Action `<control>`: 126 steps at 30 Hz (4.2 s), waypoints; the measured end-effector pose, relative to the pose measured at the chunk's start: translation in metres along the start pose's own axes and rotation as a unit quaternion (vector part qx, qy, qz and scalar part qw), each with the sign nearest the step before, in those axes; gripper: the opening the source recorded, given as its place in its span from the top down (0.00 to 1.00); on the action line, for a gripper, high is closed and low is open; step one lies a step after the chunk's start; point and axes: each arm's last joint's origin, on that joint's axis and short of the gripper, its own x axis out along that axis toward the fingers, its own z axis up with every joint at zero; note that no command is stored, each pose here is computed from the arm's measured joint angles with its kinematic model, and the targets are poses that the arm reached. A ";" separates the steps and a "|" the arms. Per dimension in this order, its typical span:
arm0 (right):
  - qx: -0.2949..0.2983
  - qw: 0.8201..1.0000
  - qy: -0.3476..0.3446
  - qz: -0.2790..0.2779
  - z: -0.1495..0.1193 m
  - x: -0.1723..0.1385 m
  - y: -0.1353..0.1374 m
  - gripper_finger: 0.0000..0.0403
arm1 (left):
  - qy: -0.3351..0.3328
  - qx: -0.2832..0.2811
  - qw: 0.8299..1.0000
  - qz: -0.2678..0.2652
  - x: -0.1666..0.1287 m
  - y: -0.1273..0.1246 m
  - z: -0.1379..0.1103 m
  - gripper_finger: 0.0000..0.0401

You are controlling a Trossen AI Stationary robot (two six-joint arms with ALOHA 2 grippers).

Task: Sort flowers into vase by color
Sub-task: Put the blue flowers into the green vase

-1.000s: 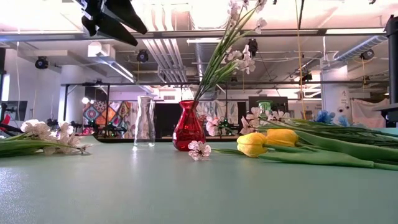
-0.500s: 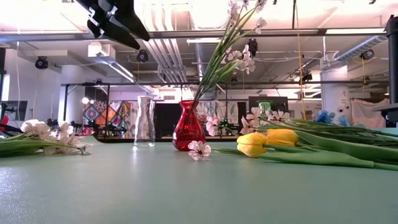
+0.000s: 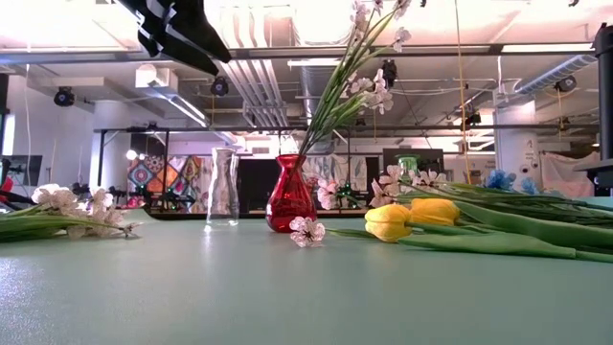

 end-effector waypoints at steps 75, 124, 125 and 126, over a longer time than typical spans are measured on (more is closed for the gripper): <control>0.040 0.984 -0.076 -0.156 -0.159 0.143 -0.169 0.97 | 0.017 -0.029 0.999 -0.006 0.014 -0.011 -0.005 0.29; 0.053 0.987 0.105 -0.111 -0.184 0.122 -0.174 0.24 | 0.020 -0.054 0.998 -0.009 0.014 -0.011 -0.005 0.29; 0.055 0.987 0.110 -0.107 -0.183 0.120 -0.175 0.23 | 0.020 -0.057 0.998 -0.010 0.014 -0.011 -0.005 0.29; 0.057 0.986 0.117 -0.101 -0.183 0.118 -0.175 0.22 | 0.020 -0.059 0.998 -0.010 0.014 -0.011 -0.005 0.29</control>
